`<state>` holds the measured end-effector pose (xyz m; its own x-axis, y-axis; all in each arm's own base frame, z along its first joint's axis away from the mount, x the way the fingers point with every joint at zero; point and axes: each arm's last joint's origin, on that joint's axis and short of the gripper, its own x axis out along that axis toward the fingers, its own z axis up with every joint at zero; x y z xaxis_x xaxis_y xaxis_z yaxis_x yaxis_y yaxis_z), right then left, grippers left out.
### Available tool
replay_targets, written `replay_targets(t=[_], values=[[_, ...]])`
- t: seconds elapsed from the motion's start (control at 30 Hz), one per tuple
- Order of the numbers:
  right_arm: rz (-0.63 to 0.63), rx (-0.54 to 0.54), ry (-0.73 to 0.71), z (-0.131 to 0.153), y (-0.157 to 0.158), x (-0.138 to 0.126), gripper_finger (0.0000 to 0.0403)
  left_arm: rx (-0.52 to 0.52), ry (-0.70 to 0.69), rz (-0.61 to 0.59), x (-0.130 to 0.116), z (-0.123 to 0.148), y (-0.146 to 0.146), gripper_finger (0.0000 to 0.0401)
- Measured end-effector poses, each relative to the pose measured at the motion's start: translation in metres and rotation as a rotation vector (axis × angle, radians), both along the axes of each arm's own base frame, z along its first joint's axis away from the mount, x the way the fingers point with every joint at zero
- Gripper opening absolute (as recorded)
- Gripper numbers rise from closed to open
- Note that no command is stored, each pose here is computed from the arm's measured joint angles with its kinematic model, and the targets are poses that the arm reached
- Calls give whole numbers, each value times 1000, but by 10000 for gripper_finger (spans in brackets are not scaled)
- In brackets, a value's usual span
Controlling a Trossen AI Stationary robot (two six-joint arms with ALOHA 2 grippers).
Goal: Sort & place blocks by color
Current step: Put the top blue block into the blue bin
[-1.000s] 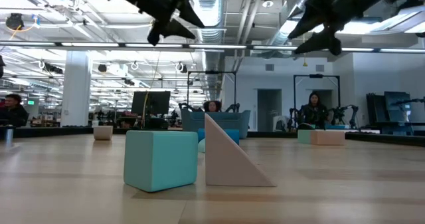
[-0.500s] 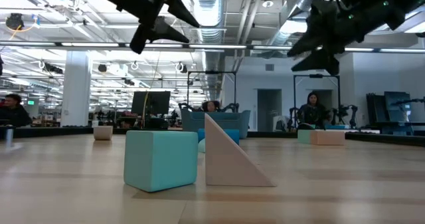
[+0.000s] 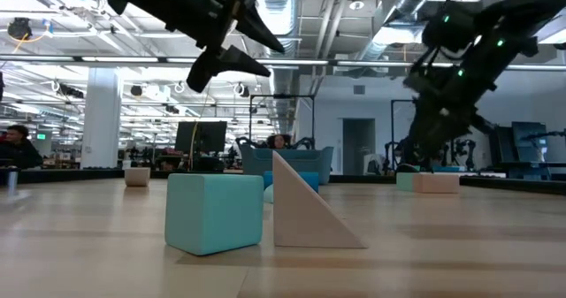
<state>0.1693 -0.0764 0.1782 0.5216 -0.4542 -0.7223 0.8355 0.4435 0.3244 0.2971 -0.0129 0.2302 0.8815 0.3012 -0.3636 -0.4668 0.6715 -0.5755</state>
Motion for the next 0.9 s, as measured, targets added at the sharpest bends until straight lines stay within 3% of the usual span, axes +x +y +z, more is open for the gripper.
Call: replay_targets(t=[0.3, 0.5, 0.73, 0.9], values=[[-135, 181, 109, -33, -17, 4, 194, 103, 37, -139, 0, 1, -3, 184], [-154, 202, 98, -45, -26, 10, 169, 172, 59, -147, 1, 1, 4, 184], [-154, 227, 85, -55, -35, 15, 140, 140, 105, -233, -1, -4, 4, 184], [-154, 236, 84, -56, -36, 15, 99, 164, 146, -237, -2, -7, 7, 184]])
